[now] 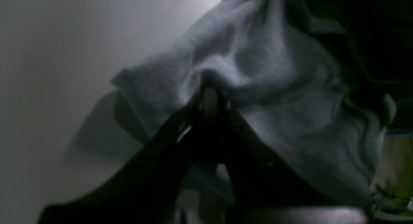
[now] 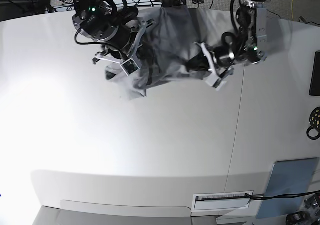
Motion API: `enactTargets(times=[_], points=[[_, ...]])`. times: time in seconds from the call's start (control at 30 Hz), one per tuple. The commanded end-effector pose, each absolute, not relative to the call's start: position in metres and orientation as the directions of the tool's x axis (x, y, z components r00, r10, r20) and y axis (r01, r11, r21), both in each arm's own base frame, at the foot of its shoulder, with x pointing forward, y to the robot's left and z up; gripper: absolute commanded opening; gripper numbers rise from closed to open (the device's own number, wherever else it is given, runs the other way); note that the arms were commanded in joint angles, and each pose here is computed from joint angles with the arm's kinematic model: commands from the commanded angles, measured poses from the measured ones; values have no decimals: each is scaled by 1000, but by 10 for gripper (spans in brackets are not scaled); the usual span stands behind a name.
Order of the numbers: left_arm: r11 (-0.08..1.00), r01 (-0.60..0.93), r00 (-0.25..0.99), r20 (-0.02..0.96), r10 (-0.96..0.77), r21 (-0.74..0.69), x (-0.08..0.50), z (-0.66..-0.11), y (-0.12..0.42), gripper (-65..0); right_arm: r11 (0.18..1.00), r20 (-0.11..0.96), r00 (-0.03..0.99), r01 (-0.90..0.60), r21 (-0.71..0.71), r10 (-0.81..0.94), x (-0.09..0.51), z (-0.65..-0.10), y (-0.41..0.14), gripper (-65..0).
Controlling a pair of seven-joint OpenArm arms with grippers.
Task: Fold the T-shirt properly
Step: 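Lift and flip the folded shirt over with both grippers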
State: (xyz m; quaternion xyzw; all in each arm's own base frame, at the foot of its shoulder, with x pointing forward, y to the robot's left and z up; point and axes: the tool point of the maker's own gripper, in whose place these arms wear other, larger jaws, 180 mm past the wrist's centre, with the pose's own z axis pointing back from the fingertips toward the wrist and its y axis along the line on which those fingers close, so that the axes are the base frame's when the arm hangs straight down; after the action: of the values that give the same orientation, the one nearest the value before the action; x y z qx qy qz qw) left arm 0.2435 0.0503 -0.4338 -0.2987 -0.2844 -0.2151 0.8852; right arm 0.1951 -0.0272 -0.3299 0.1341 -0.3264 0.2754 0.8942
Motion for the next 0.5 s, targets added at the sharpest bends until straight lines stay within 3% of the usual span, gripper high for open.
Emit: enactTargets(times=[0.0, 0.2, 0.33, 0.47], points=[[763, 549, 788, 516, -336, -342, 225, -460, 63, -650, 793, 708, 600, -602, 93, 373, 197, -317, -13, -634], [758, 574, 767, 525, -368, -308, 239, -456, 52, -650, 709, 761, 538, -690, 149, 363, 187, -300, 38, -634], [758, 574, 770, 521, -369, -310, 237, -457, 52, -650, 696, 797, 486, -708, 119, 359, 193, -289, 57, -634], [759, 572, 772, 517, -370, -311, 235, -458, 52, -650, 689, 783, 514, -707, 156, 350, 195, -300, 70, -634]])
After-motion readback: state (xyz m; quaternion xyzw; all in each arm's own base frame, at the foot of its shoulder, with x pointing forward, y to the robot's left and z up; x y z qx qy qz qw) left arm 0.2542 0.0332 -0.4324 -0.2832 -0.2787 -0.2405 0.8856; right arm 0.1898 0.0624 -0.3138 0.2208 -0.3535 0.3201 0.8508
